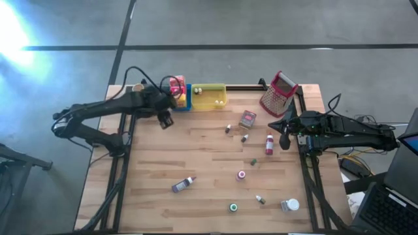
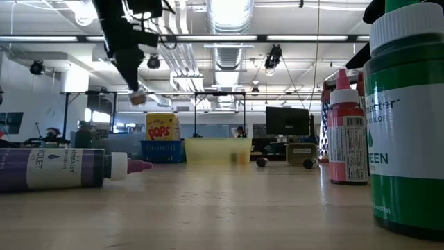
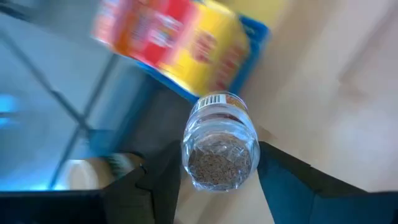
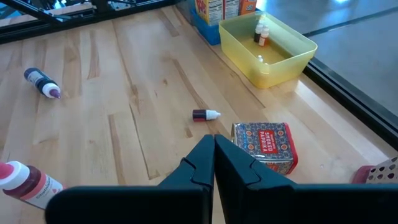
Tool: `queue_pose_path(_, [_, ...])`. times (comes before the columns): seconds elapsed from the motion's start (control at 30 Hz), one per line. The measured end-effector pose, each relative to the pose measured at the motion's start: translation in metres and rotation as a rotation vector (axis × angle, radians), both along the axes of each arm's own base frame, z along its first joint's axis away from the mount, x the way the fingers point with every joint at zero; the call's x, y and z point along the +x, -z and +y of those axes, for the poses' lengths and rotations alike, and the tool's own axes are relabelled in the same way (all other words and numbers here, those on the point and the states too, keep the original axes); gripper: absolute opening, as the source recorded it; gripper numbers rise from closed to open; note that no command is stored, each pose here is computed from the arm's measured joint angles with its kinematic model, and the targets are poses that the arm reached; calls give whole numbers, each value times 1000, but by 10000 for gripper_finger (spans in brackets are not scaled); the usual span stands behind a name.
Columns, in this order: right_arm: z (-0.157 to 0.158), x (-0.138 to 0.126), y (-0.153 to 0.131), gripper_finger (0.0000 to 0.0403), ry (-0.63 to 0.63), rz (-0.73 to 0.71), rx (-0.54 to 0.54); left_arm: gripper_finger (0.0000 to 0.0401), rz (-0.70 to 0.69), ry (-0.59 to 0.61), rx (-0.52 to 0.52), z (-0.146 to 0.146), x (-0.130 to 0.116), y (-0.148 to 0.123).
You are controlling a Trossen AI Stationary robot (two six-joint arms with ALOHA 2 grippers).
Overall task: Pick & Place Kitchen Items
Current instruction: Put the brown seasoning bottle into the black bin
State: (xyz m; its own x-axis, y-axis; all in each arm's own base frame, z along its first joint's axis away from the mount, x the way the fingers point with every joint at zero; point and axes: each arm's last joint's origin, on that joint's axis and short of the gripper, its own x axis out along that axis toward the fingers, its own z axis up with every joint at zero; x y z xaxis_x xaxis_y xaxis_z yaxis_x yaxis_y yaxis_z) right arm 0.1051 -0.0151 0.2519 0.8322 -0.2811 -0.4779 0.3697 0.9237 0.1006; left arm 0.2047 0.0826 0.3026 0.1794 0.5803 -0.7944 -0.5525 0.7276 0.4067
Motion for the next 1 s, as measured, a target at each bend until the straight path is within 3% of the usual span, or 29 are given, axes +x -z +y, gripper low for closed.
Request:
queue_pose_path(0.23, [0,0,0,8,0,0,0,195,36,-144,180,17,-11,-30])
queue_pose_path(0.37, [0,0,0,8,0,1,0,195,61,-256,203,35,-23,-33])
queue_pose_path(0.43, [0,0,0,8,0,1,0,195,31,-302,156,48,-30,-31])
queue_pose_path(0.6, [0,0,0,8,0,1,0,195,-60,-353,-78,79,-48,-22])
queue_pose_path(0.77, [0,0,0,8,1,0,0,195,-99,-429,-189,102,-62,-13])
queue_pose_path(1.0, [0,0,0,8,1,0,0,195,-47,-436,-303,114,-57,14])
